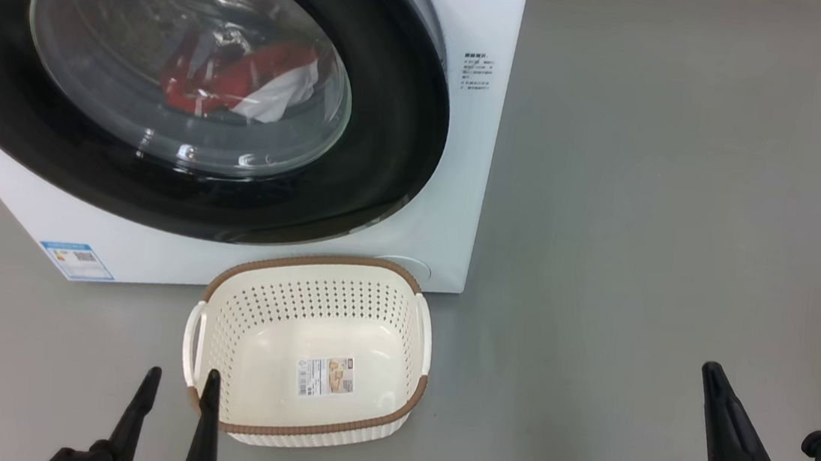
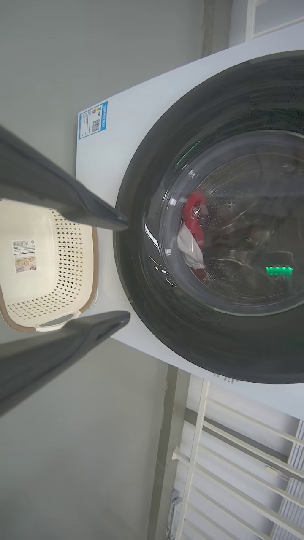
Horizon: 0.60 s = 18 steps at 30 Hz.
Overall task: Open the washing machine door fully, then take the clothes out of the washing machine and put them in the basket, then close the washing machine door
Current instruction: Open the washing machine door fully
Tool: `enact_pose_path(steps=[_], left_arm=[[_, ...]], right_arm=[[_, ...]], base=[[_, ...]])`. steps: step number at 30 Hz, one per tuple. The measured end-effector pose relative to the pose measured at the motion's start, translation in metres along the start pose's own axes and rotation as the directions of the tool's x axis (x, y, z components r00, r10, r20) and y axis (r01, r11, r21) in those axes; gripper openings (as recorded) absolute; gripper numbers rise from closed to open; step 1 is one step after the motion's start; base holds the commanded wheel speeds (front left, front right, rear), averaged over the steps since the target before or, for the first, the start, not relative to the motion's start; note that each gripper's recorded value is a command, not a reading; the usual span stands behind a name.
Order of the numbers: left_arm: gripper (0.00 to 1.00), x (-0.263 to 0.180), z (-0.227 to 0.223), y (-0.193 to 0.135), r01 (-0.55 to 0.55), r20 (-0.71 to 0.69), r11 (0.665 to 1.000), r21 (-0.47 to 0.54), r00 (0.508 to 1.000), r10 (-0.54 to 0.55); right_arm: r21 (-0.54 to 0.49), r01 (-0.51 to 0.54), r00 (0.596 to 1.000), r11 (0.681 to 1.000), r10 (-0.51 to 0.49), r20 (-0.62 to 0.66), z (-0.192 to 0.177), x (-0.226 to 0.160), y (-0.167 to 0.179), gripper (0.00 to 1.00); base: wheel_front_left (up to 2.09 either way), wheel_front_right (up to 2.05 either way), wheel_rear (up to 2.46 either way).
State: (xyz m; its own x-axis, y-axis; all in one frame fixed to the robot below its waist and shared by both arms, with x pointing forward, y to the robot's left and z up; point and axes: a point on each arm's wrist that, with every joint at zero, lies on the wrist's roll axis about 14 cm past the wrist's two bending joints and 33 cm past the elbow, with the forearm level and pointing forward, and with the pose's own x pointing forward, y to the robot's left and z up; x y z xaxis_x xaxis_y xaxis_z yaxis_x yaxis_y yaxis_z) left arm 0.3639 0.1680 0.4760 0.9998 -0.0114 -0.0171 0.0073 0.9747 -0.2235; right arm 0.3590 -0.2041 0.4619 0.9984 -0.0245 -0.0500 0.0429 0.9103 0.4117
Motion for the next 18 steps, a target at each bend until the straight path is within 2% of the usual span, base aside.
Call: enact_pose_path(steps=[8, 18], left_arm=[[1.00, 0.003, -0.006, -0.004, 0.012, -0.019, 1.000, -0.004, 1.000, -0.012], [1.00, 0.012, -0.008, -0.006, 0.016, -0.024, 1.000, -0.014, 1.000, -0.016]], right_arm=[[0.177, -0.080, 0.994, 0.981, 0.065, 0.088, 0.022, 0.035, 0.034, 0.00], [0.201, -0.247, 0.964, 0.948, 0.220, 0.147, 0.047, 0.090, 0.087, 0.00]], base=[[0.00, 0.00, 0.00], [0.00, 0.00, 0.00]])
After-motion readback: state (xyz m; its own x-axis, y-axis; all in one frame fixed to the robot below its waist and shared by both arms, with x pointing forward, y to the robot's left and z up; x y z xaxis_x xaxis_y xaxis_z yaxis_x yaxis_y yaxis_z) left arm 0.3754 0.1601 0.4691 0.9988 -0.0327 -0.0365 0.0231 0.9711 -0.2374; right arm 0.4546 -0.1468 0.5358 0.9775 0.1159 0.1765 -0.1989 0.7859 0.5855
